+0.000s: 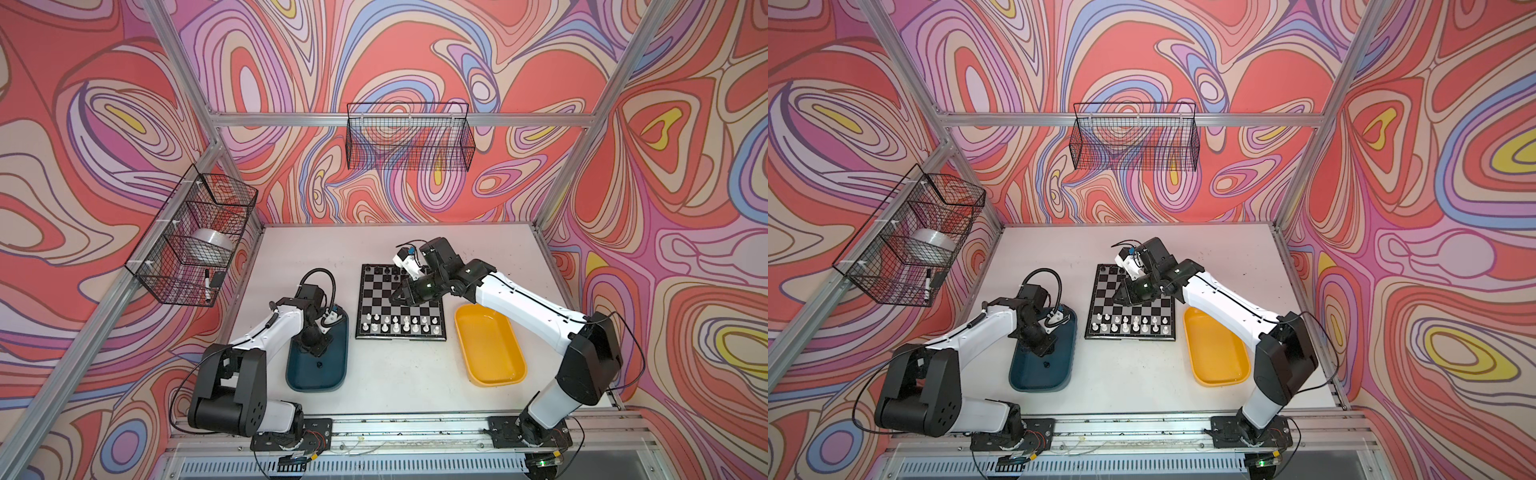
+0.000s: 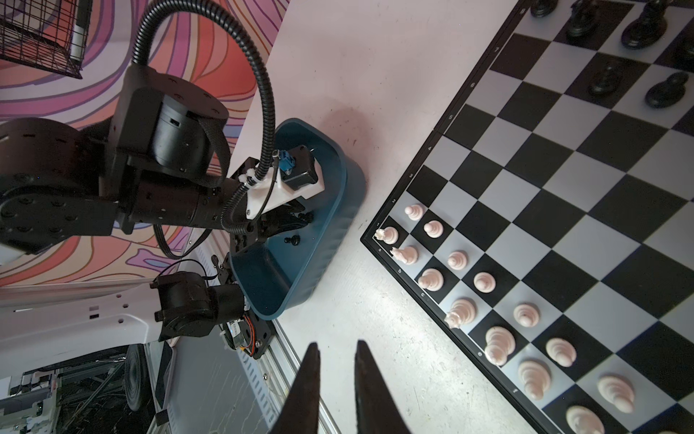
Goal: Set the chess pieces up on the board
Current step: 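Lower the left gripper into the teal tray around a black pawn, then close the left gripper on the black pawn and lift it from the tray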
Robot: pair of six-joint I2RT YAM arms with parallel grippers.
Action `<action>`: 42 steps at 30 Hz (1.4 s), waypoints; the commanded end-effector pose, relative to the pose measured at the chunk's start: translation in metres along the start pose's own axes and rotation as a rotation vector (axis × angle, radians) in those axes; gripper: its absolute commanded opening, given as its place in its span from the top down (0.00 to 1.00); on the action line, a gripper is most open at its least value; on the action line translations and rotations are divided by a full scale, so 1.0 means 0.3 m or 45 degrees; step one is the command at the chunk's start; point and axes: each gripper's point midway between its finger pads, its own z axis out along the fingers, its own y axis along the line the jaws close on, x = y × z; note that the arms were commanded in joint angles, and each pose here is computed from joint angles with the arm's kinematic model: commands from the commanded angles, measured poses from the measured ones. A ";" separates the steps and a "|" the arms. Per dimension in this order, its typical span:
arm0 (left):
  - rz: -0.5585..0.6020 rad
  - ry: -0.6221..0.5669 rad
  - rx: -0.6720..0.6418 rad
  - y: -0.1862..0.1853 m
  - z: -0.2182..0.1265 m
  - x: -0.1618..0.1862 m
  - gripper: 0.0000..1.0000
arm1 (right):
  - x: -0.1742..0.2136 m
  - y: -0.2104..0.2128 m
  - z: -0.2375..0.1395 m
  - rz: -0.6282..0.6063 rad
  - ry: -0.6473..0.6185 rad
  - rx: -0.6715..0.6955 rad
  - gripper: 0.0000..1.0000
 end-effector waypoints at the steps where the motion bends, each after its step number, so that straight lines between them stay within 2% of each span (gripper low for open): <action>1: -0.015 -0.051 0.000 0.005 -0.026 -0.031 0.76 | 0.003 0.016 -0.025 -0.021 -0.019 -0.012 0.82; 18: -0.018 -0.049 -0.001 0.008 -0.026 -0.034 0.82 | 0.012 0.012 -0.022 -0.016 -0.017 -0.010 0.82; 29: -0.013 -0.045 0.001 0.005 -0.030 -0.030 0.94 | 0.014 0.006 -0.019 -0.011 -0.017 -0.007 0.82; 42: 0.023 -0.052 -0.025 0.016 -0.080 -0.040 0.92 | 0.018 0.003 -0.017 -0.014 -0.016 -0.005 0.82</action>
